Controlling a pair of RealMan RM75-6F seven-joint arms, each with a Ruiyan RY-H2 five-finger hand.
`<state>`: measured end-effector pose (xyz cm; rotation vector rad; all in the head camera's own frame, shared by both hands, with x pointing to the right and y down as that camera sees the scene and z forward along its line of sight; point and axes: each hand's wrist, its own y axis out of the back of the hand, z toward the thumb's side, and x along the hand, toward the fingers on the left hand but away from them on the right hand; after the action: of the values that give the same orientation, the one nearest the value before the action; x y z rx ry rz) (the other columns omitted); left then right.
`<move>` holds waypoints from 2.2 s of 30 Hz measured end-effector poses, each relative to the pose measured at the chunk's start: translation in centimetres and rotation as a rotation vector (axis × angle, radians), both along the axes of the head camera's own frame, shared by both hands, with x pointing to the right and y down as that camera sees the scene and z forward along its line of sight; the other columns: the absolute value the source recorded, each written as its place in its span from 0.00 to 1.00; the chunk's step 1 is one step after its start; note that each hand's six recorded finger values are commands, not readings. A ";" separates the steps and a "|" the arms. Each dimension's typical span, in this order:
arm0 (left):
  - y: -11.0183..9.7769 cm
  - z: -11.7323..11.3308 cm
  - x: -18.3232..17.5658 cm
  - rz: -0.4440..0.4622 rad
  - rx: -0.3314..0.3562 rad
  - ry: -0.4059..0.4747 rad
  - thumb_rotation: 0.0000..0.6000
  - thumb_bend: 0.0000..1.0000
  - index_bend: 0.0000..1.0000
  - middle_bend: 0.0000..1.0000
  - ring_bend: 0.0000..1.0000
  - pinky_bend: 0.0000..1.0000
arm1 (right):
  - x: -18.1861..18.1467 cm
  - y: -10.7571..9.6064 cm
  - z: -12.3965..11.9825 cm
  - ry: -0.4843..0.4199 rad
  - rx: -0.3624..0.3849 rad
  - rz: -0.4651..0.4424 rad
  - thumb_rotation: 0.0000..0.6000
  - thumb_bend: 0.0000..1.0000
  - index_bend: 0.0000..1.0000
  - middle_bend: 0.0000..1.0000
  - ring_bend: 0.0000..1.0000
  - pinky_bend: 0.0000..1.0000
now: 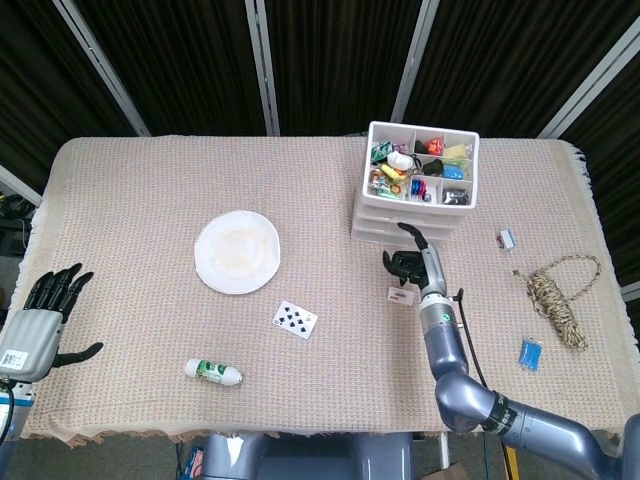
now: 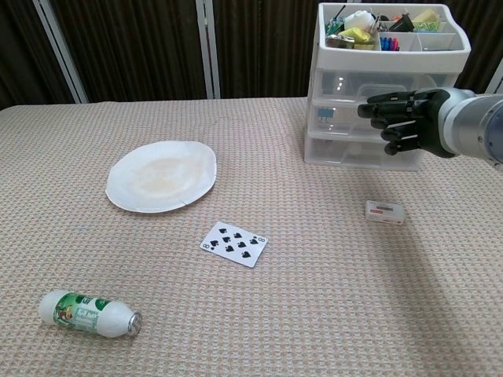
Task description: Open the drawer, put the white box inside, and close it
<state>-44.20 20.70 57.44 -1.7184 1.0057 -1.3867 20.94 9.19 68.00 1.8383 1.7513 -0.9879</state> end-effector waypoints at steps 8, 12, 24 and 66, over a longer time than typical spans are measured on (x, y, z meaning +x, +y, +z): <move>0.0 0.1 0.0 -0.001 -0.008 0.000 1.00 0.13 0.07 0.00 0.00 0.00 | 0.8 -1.0 0.6 0.023 0.007 0.037 1.00 0.35 0.16 0.83 0.87 0.78; 0.0 0.1 0.0 -0.003 -0.011 0.000 1.00 0.13 0.07 0.00 0.00 0.00 | 1.2 -1.5 0.7 0.025 0.018 0.062 1.00 0.35 0.16 0.83 0.87 0.78; 0.0 0.2 0.0 -0.008 -0.015 0.003 1.00 0.13 0.07 0.00 0.00 0.00 | 0.6 -2.5 1.2 -0.039 0.016 0.126 1.00 0.35 0.22 0.83 0.87 0.78; 0.1 0.3 0.1 -0.013 -0.025 0.009 1.00 0.13 0.07 0.00 0.00 0.00 | 0.2 -1.9 1.7 -0.049 -0.005 0.178 1.00 0.36 0.33 0.83 0.87 0.78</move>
<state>-44.07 20.76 57.72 -1.7401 1.0103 -1.4070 21.09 7.32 69.73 1.6551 1.8442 -0.8701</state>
